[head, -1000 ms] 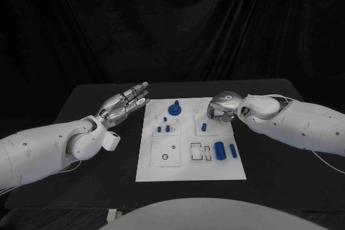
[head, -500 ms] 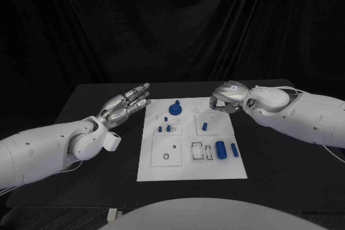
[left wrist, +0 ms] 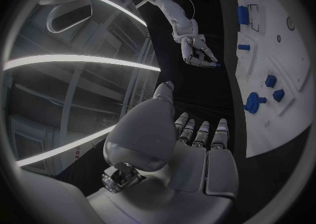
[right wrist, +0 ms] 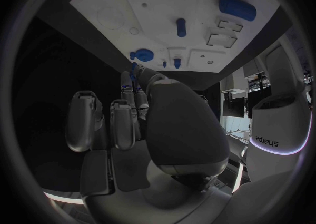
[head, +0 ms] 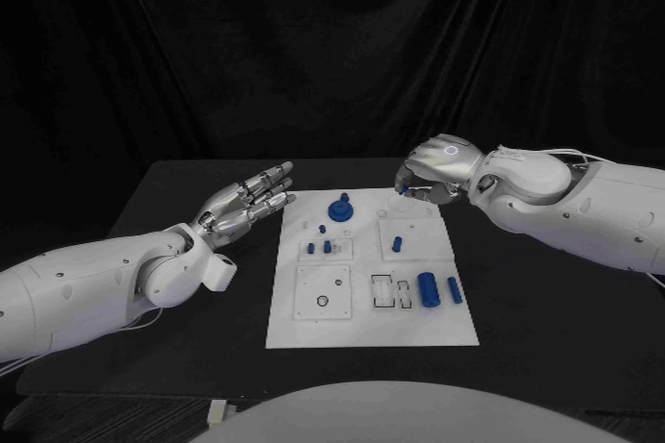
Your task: Assemble the parts on the task board
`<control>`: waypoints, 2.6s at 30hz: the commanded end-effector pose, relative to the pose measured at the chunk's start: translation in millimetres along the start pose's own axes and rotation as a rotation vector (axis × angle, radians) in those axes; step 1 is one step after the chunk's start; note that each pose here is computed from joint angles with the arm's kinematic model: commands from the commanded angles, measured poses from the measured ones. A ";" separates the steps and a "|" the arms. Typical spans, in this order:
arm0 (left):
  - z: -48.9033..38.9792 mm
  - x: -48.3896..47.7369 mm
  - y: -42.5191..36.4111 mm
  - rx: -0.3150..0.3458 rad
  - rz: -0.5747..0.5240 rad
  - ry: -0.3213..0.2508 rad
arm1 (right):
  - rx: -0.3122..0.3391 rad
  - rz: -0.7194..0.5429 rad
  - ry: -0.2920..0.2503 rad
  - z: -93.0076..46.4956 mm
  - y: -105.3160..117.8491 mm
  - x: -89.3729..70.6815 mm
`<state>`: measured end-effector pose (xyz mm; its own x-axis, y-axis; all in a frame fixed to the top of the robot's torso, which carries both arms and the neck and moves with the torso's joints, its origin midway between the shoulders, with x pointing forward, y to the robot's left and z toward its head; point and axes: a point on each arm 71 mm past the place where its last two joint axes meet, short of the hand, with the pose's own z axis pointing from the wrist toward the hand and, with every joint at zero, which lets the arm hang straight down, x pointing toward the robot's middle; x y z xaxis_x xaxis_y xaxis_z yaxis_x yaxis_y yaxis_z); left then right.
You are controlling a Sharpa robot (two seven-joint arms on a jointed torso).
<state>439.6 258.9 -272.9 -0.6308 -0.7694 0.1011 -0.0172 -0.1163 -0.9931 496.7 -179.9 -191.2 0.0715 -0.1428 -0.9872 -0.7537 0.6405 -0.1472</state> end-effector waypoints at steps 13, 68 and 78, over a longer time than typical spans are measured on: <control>-3.9 -0.6 -3.4 0.053 -0.012 -0.005 | -0.083 0.080 0.059 12.8 74.1 -5.1; -9.0 2.4 5.4 0.053 -0.028 -0.006 | -0.193 0.139 0.156 36.5 151.6 65.8; -8.3 3.1 7.4 0.045 -0.034 0.001 | -0.200 0.144 0.156 36.4 155.2 66.1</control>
<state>431.7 262.0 -284.8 -0.6224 -0.7741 0.1158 -0.0434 -0.1135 -0.9926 409.3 -63.3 -280.6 -0.1398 -0.1785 -0.9740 -0.8677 0.4960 0.0336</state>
